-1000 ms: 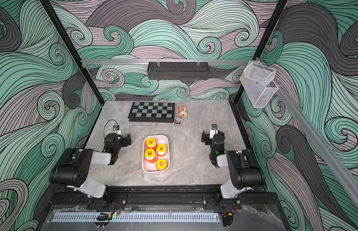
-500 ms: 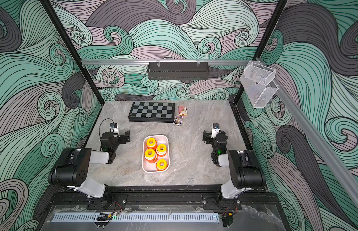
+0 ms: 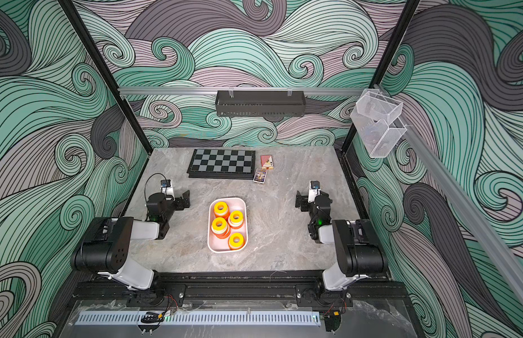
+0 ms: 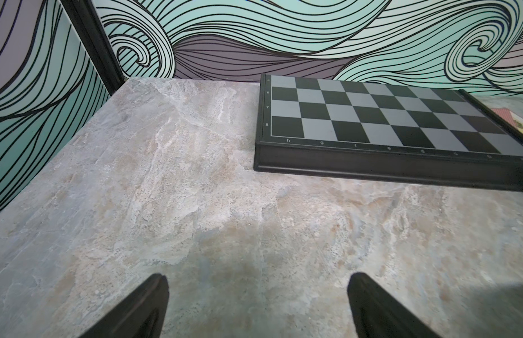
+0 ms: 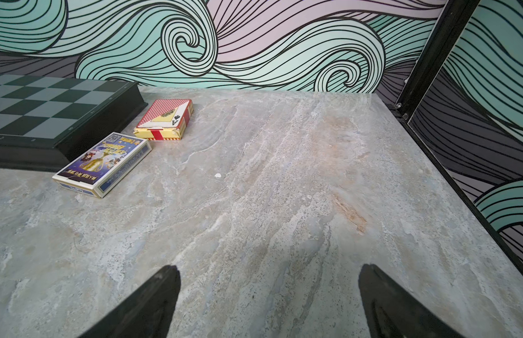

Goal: Put the sealing tape into the storage box
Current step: Reset both arms

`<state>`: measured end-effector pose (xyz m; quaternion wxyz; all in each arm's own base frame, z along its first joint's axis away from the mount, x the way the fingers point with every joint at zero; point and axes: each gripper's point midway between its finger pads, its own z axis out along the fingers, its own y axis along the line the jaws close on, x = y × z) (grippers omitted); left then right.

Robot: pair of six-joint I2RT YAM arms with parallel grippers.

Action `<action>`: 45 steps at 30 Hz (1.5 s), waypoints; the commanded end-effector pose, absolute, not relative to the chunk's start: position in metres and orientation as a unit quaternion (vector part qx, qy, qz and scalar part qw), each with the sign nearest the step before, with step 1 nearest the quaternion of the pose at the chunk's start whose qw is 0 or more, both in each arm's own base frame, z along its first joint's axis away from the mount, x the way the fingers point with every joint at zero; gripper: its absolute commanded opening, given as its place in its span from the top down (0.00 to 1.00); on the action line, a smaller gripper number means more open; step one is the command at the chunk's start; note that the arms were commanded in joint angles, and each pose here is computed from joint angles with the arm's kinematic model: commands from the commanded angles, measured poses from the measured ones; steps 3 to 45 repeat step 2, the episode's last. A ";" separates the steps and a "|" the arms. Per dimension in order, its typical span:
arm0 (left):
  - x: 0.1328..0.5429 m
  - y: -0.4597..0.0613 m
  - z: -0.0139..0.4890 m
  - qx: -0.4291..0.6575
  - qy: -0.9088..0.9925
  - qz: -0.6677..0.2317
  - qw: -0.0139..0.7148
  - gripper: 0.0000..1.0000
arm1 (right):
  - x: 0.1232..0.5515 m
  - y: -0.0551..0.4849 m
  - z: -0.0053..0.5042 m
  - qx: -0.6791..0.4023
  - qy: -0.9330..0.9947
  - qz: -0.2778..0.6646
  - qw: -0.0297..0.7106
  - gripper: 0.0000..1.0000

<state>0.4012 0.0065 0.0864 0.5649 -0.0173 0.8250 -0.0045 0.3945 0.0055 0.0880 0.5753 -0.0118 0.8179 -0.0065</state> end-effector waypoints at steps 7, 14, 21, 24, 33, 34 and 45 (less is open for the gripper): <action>0.404 0.004 0.091 -0.012 0.819 -0.009 0.574 0.01 | 0.398 0.008 0.095 -0.017 0.811 -0.008 0.585 0.01; 0.404 0.004 0.091 -0.012 0.819 -0.009 0.574 0.01 | 0.398 0.008 0.095 -0.017 0.811 -0.008 0.585 0.01; 0.404 0.004 0.091 -0.012 0.819 -0.009 0.574 0.01 | 0.398 0.008 0.095 -0.017 0.811 -0.008 0.585 0.01; 0.404 0.004 0.091 -0.012 0.819 -0.009 0.574 0.01 | 0.398 0.008 0.095 -0.017 0.811 -0.008 0.585 0.01; 0.404 0.004 0.091 -0.012 0.819 -0.009 0.574 0.01 | 0.398 0.008 0.095 -0.017 0.811 -0.008 0.585 0.01; 0.404 0.004 0.091 -0.012 0.819 -0.009 0.574 0.01 | 0.398 0.008 0.095 -0.017 0.811 -0.008 0.585 0.01; 0.404 0.004 0.091 -0.012 0.819 -0.009 0.574 0.01 | 0.398 0.008 0.095 -0.017 0.811 -0.008 0.585 0.01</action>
